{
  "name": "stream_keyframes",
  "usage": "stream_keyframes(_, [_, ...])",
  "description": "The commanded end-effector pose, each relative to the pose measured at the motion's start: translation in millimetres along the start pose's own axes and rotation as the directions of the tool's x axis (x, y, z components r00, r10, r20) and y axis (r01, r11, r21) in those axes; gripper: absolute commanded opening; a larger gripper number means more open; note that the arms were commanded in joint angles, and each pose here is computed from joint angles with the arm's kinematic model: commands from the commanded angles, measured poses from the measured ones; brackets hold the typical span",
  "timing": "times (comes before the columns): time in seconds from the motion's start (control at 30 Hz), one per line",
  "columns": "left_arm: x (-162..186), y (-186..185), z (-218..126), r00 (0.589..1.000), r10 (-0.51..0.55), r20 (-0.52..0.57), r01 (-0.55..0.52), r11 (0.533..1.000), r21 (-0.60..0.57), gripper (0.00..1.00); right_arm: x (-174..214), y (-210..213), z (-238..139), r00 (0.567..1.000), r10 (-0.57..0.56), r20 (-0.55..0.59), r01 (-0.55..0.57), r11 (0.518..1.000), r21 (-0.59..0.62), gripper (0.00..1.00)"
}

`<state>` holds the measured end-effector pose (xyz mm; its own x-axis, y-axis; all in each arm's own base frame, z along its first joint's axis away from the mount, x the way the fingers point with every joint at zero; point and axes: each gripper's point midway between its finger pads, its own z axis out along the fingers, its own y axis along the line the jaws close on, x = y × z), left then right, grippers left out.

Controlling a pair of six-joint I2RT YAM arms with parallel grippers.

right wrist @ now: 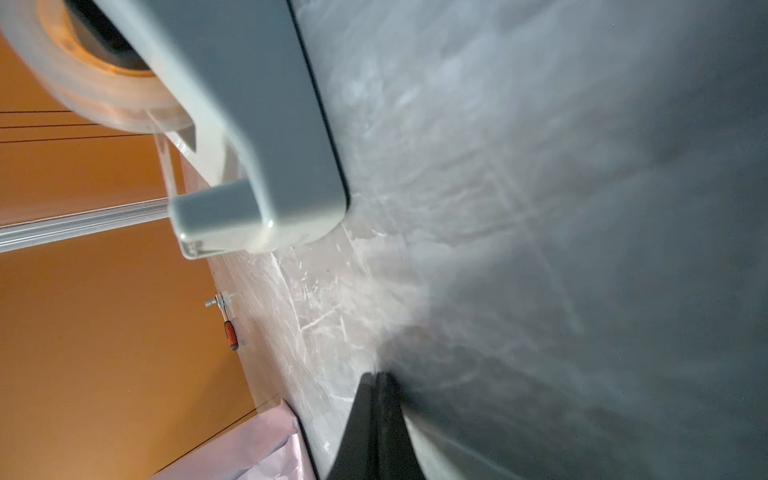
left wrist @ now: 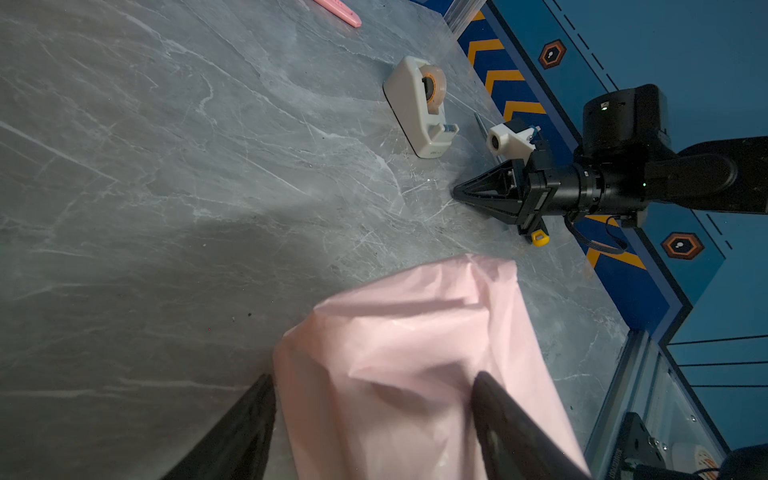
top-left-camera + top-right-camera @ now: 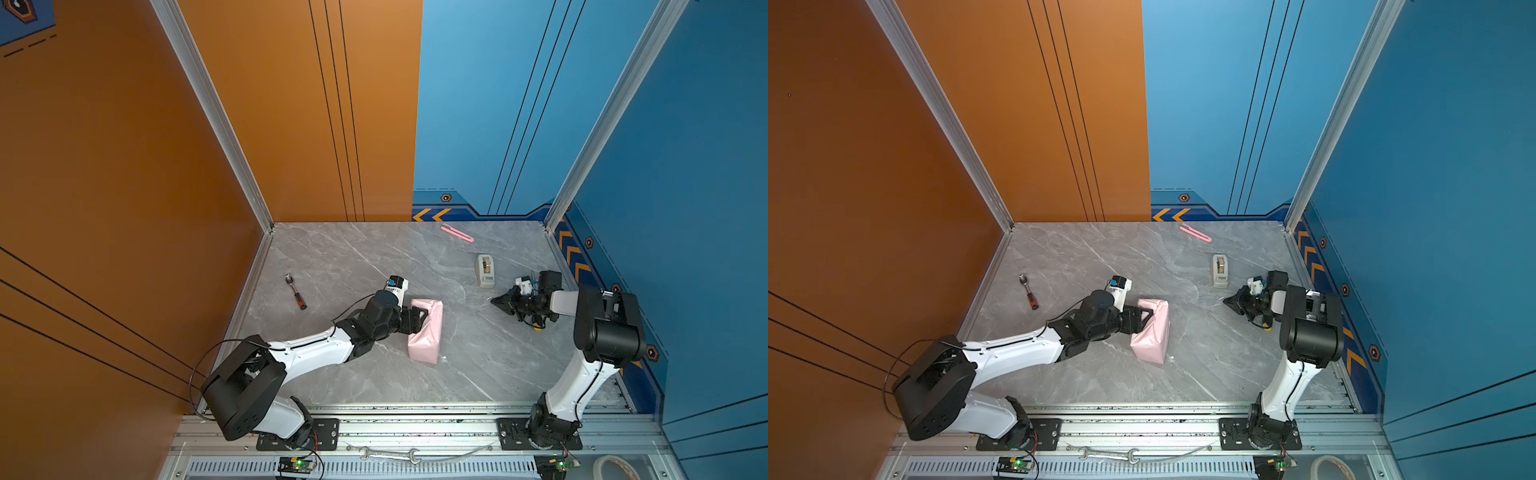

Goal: Wrap the gift box in paper

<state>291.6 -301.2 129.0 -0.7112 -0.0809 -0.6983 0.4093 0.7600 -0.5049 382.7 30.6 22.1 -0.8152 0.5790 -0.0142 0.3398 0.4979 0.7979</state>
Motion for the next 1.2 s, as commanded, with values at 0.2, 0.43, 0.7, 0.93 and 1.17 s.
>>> stream_keyframes(0.2, [58.2,56.2,-4.0,0.983,0.010,-0.186,-0.050,0.976,-0.211,0.75,30.4,15.0,-0.9,0.998,-0.004,-0.067,0.002,0.999,-0.034,0.00])
stream_keyframes(0.43, [55.6,55.7,-5.1,0.983,0.021,-0.182,-0.059,0.976,-0.210,0.75,36.2,62.9,-49.0,0.989,-0.151,-0.003,0.150,0.987,-0.062,0.00])
stream_keyframes(0.7, [54.3,54.5,-4.0,0.984,0.022,-0.179,-0.059,0.977,-0.205,0.75,58.9,110.9,-65.1,0.971,-0.236,-0.049,0.225,0.959,-0.173,0.00])
stream_keyframes(0.93, [56.0,54.6,-2.3,0.982,0.025,-0.188,-0.064,0.978,-0.200,0.75,145.8,169.8,-81.0,0.815,-0.546,-0.194,0.489,0.828,-0.275,0.00])
stream_keyframes(1.17, [53.2,52.8,-1.8,0.982,0.032,-0.183,-0.068,0.979,-0.194,0.74,216.1,193.7,-81.1,0.634,-0.697,-0.334,0.606,0.717,-0.344,0.00])
